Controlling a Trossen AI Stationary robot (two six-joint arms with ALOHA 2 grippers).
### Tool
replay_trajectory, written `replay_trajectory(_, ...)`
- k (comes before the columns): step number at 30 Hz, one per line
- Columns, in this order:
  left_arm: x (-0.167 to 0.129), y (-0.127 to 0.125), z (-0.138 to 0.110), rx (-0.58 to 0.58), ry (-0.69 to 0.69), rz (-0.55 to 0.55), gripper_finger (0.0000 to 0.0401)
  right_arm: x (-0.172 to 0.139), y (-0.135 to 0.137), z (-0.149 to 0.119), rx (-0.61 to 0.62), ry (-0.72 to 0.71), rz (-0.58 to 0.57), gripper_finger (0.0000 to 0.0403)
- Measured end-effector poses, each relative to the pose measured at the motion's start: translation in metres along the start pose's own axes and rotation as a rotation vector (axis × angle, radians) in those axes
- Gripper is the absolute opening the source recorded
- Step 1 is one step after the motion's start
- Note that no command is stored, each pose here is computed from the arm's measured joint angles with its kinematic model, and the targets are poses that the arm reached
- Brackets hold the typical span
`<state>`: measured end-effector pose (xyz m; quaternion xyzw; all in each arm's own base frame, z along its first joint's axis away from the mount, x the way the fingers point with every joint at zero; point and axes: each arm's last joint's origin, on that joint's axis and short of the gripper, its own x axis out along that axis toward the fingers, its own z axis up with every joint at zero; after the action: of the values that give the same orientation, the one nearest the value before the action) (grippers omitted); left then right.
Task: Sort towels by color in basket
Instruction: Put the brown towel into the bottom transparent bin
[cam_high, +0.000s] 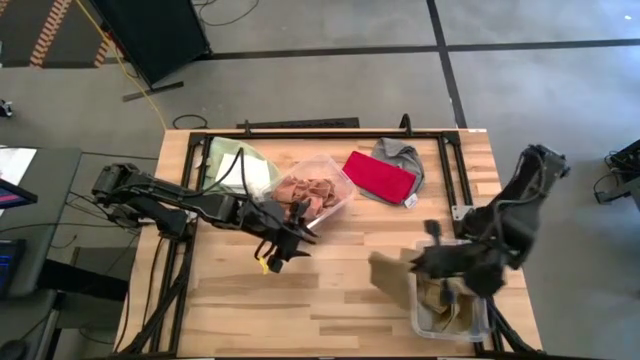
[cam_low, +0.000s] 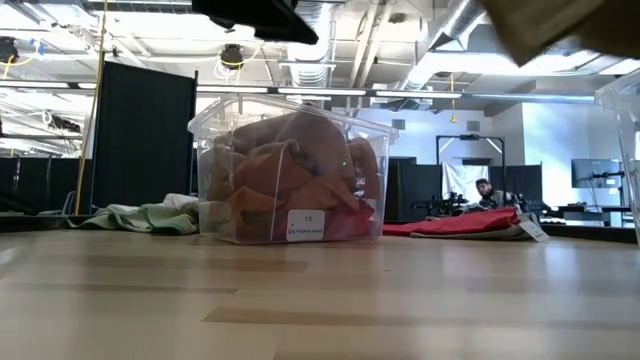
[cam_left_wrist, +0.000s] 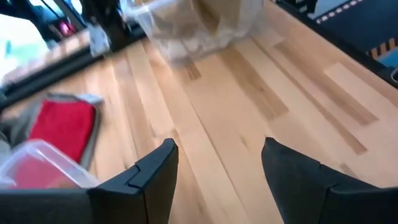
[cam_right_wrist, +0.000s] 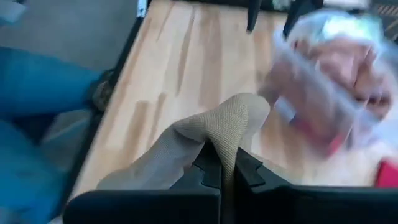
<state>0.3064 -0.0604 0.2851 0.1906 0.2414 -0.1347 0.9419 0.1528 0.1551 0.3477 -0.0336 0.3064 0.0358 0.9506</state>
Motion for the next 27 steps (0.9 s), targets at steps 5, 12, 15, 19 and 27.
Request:
replay_trajectory(5, 0.0, -0.002, -0.006, -0.056, 0.063, -0.021, 0.0222, -0.036, -0.005, -0.021, 0.138, 0.067, 0.055, 0.0022)
replay_trajectory(12, 0.0, -0.012, -0.011, -0.085, 0.117, -0.056, 0.0222, -0.07, -0.017, -0.047, 0.315, 0.175, 0.09, 0.0022)
replay_trajectory(15, 0.0, -0.017, -0.012, -0.09, 0.133, -0.074, 0.0222, -0.079, -0.019, -0.056, 0.37, 0.217, 0.088, 0.0022)
replay_trajectory(19, -0.001, -0.025, -0.011, -0.097, 0.148, -0.097, 0.0222, -0.085, -0.019, -0.067, 0.436, 0.311, 0.056, 0.0022)
replay_trajectory(27, -0.002, -0.036, -0.01, -0.106, 0.162, -0.129, 0.0222, -0.071, 0.005, -0.07, 0.403, 0.345, 0.002, 0.0022)
